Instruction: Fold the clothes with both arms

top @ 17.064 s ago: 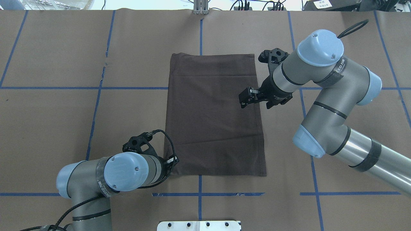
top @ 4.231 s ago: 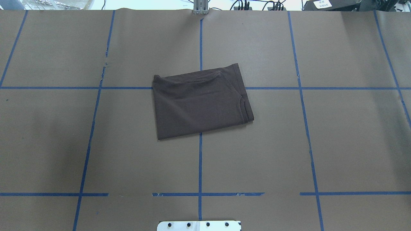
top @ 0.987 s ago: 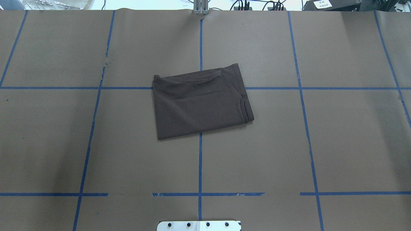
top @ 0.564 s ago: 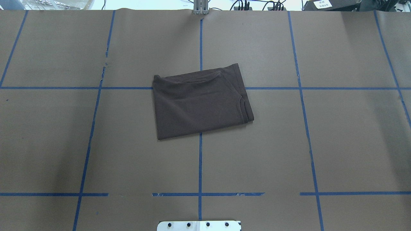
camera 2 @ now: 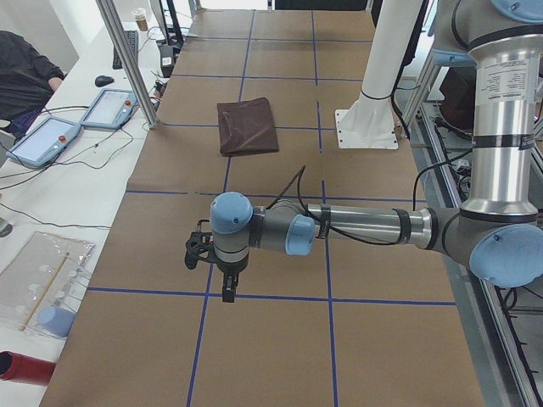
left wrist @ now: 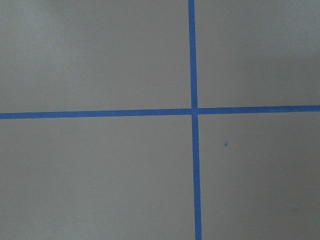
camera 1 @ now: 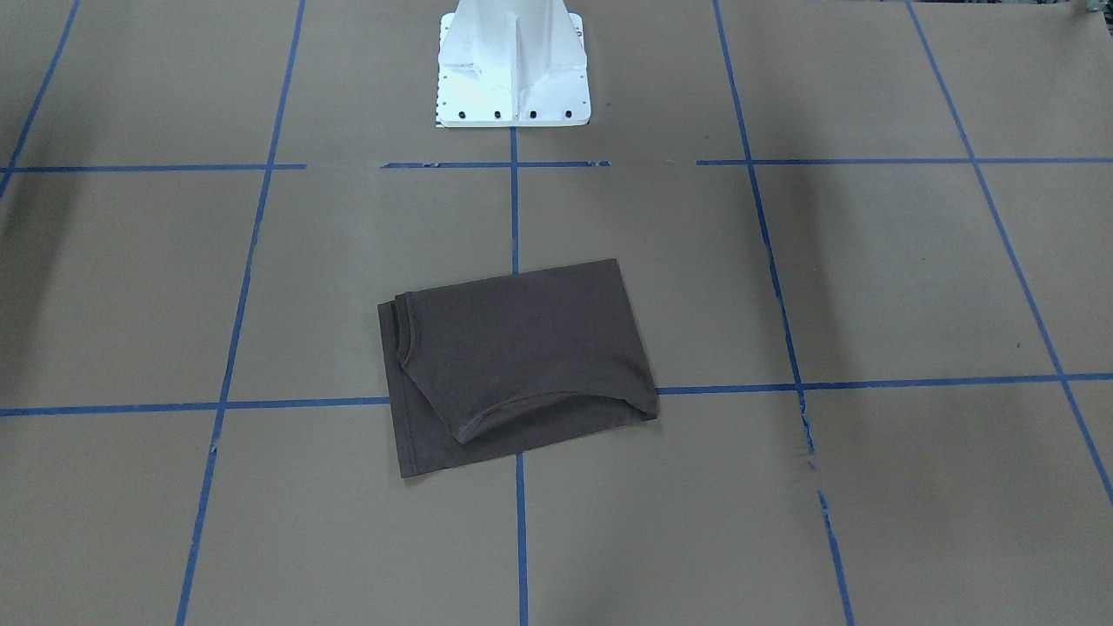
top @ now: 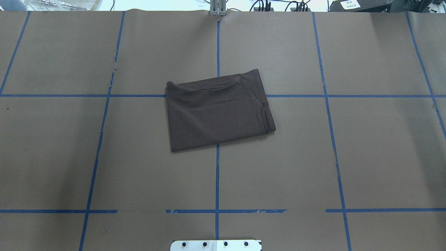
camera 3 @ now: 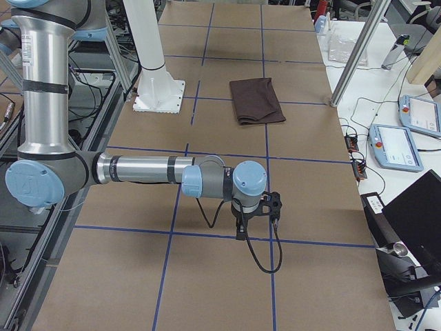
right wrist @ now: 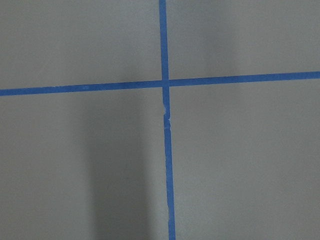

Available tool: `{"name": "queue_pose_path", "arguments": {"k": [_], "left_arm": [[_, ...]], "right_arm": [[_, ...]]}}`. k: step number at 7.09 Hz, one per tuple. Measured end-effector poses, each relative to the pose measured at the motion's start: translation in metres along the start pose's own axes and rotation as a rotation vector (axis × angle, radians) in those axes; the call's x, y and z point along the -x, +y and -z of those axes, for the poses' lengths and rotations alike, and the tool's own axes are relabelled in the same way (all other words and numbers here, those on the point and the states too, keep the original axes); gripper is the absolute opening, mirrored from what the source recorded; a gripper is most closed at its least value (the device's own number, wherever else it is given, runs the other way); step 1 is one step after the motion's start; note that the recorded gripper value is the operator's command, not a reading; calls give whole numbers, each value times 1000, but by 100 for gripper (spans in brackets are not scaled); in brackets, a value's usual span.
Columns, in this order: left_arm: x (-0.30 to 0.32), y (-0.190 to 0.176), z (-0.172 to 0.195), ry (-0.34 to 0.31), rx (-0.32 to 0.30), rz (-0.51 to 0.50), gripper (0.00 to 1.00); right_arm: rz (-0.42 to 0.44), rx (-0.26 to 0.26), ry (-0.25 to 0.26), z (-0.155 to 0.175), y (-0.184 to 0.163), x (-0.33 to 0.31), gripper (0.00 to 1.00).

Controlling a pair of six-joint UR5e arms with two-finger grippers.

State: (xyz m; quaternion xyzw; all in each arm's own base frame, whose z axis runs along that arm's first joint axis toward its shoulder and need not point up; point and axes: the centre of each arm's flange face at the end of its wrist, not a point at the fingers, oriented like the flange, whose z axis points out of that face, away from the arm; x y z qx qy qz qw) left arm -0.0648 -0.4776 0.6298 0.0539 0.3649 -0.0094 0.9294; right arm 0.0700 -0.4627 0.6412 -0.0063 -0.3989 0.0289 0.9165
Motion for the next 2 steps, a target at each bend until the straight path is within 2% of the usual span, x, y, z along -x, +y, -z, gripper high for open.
{"name": "queue_pose_path", "arguments": {"k": [2], "left_arm": [[0,0,0,0,0,0,100]], "right_arm": [[-1,-3,-1,2,0,-1,100]]}}
